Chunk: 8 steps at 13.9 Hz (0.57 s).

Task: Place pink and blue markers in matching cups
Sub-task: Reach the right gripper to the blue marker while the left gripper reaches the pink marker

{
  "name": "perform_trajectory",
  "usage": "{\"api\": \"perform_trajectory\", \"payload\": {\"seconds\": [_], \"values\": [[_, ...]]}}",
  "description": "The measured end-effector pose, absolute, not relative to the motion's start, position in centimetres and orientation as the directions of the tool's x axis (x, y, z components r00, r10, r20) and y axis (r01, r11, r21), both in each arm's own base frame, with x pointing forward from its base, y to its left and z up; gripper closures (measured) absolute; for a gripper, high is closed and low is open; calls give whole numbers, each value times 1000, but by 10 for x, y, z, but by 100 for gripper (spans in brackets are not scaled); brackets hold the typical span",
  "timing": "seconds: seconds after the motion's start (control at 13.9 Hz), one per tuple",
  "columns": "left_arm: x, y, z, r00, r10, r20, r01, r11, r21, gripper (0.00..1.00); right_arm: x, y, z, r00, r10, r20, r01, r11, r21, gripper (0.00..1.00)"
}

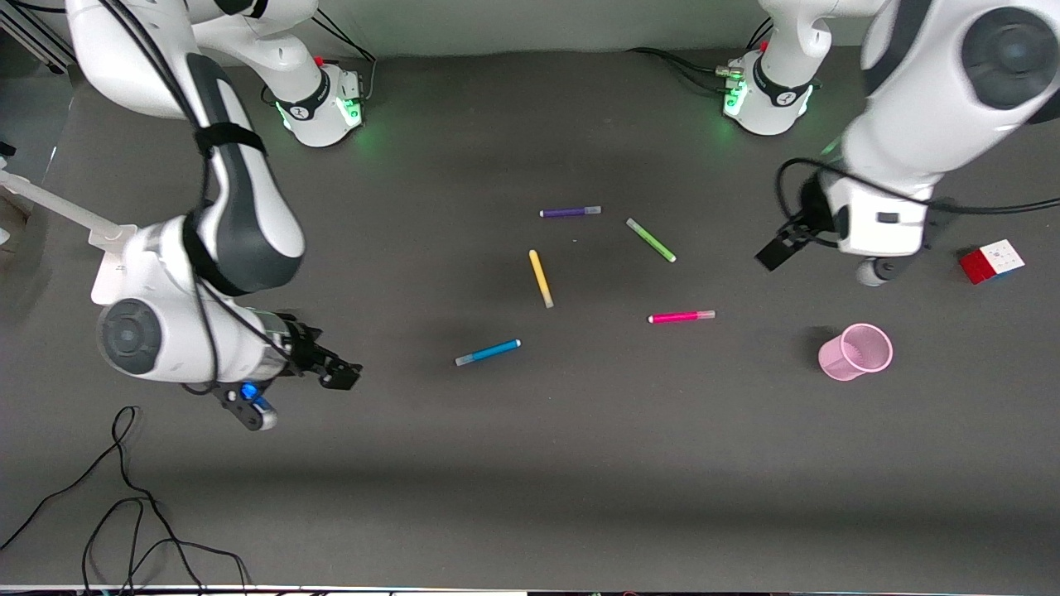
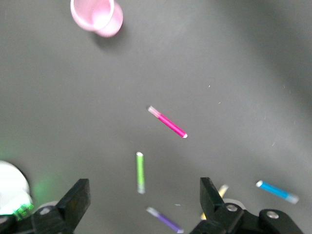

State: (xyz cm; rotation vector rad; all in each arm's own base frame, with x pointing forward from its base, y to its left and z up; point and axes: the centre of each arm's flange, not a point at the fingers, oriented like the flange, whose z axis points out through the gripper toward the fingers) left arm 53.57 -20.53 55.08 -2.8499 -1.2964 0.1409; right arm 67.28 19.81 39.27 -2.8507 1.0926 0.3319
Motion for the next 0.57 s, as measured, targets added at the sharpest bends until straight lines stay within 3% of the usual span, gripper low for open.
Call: {"api": "perform_trajectory", "payload": {"seconds": [0.36, 0.57], "values": [[543, -257, 484, 288, 954, -79, 956, -292, -42, 0, 663, 265, 346, 676, -707, -210, -715, -697, 46, 0], [550, -252, 460, 158, 984, -76, 985, -162, -54, 0, 661, 287, 310, 591, -783, -192, -787, -612, 72, 0]]}}
